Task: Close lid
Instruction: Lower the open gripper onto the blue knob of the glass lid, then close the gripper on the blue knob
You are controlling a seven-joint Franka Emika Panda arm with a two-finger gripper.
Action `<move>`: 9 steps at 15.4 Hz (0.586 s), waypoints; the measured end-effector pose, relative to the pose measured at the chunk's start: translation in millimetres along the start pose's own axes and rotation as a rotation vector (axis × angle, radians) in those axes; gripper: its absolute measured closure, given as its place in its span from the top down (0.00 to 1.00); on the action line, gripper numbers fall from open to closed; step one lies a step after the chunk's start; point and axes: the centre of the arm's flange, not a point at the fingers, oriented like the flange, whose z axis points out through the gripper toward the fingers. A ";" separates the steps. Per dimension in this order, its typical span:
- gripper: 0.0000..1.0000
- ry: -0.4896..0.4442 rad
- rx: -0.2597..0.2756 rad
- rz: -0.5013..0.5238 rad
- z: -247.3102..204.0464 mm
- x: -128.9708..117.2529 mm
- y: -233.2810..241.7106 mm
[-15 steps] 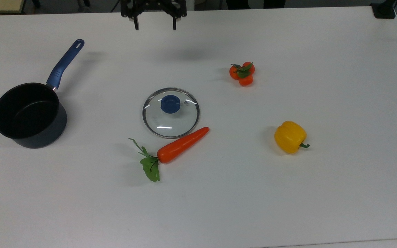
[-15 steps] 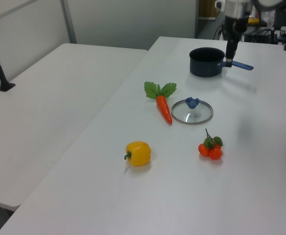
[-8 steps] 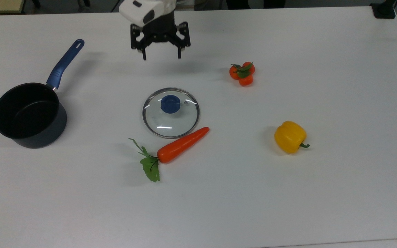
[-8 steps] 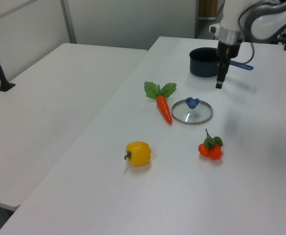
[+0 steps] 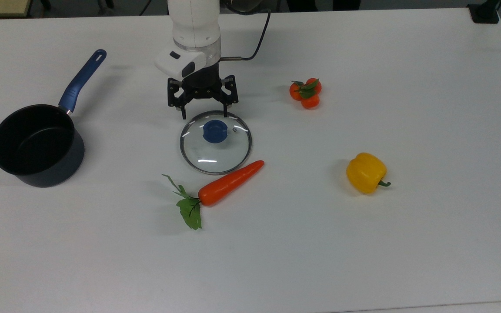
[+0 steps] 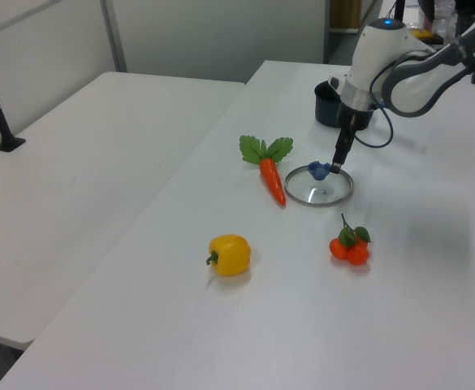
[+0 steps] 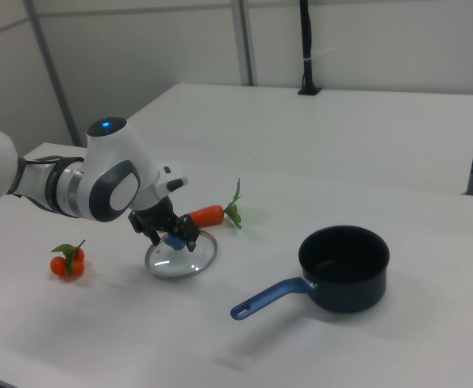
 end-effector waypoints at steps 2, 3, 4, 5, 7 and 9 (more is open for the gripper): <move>1.00 0.031 0.001 -0.005 1.6 3.4 -3.0; 1.00 0.048 0.000 -0.007 2.3 5.1 -4.0; 1.00 0.062 0.000 -0.008 3.4 6.4 -4.7; 1.00 0.070 0.001 -0.009 5.2 7.2 -5.3; 1.00 0.070 0.003 -0.013 9.5 7.3 -8.0; 1.00 0.073 0.008 -0.021 11.9 7.9 -13.7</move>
